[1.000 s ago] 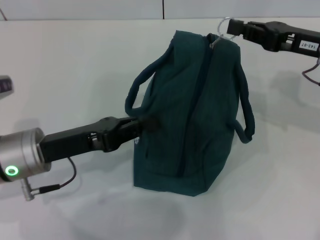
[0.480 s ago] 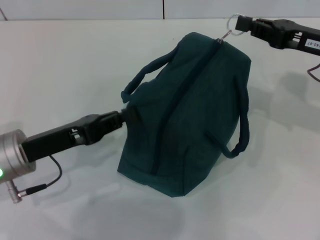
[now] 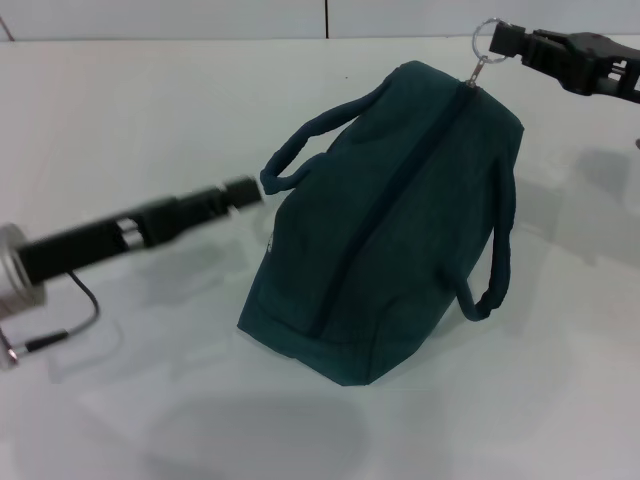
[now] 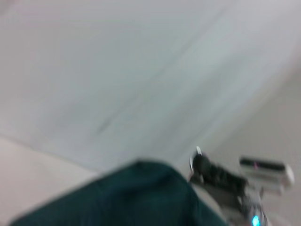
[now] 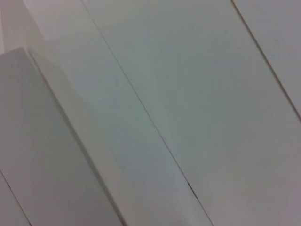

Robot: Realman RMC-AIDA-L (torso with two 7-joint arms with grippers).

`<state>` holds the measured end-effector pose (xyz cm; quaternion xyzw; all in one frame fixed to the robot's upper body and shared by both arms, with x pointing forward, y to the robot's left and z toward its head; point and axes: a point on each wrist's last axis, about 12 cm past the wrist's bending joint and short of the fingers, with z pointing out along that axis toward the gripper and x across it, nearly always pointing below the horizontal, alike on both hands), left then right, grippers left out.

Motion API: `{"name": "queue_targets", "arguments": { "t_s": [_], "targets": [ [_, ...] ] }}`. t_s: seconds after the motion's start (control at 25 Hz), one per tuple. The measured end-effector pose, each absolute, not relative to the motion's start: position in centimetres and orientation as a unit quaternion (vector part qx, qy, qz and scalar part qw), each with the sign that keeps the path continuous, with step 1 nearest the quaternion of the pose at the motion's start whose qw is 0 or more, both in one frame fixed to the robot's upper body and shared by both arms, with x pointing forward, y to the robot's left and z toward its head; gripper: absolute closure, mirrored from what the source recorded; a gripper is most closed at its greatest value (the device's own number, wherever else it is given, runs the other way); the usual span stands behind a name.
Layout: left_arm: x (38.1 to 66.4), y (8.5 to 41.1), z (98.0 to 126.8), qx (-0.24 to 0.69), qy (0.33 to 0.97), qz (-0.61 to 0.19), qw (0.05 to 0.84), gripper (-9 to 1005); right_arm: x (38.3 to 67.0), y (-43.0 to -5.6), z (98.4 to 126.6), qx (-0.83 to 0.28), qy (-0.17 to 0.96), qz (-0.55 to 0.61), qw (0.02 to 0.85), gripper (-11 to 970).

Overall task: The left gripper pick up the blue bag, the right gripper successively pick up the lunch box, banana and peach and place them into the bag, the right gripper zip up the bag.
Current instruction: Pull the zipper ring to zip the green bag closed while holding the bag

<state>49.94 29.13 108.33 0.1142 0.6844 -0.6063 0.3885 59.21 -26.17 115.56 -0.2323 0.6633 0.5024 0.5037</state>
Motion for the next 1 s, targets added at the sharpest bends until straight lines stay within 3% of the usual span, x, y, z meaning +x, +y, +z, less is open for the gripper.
{"name": "queue_targets", "arguments": {
  "t_s": [0.24, 0.36, 0.52, 0.76, 1.0],
  "targets": [
    [53.0, 29.7, 110.7, 0.096, 0.676, -0.606, 0.408, 636, 59.0, -26.2, 115.6, -0.237, 0.660, 0.504, 0.504, 947],
    [55.1, 28.4, 111.8, 0.112, 0.687, -0.606, 0.386, 399, 59.0, -26.2, 115.6, -0.240, 0.658, 0.503, 0.506, 947],
    [58.2, 25.4, 113.3, 0.149, 0.719, -0.590, 0.335, 174, 58.9, -26.0, 115.5, -0.244, 0.656, 0.502, 0.508, 947],
    [59.8, 22.2, 114.3, 0.182, 0.729, -0.584, 0.305, 109, 58.8, -25.9, 115.4, -0.243, 0.654, 0.503, 0.509, 947],
    [60.3, 20.6, 114.6, 0.190, 0.729, -0.585, 0.300, 154, 58.5, -26.2, 115.1, -0.238, 0.652, 0.506, 0.512, 946]
  ]
}}
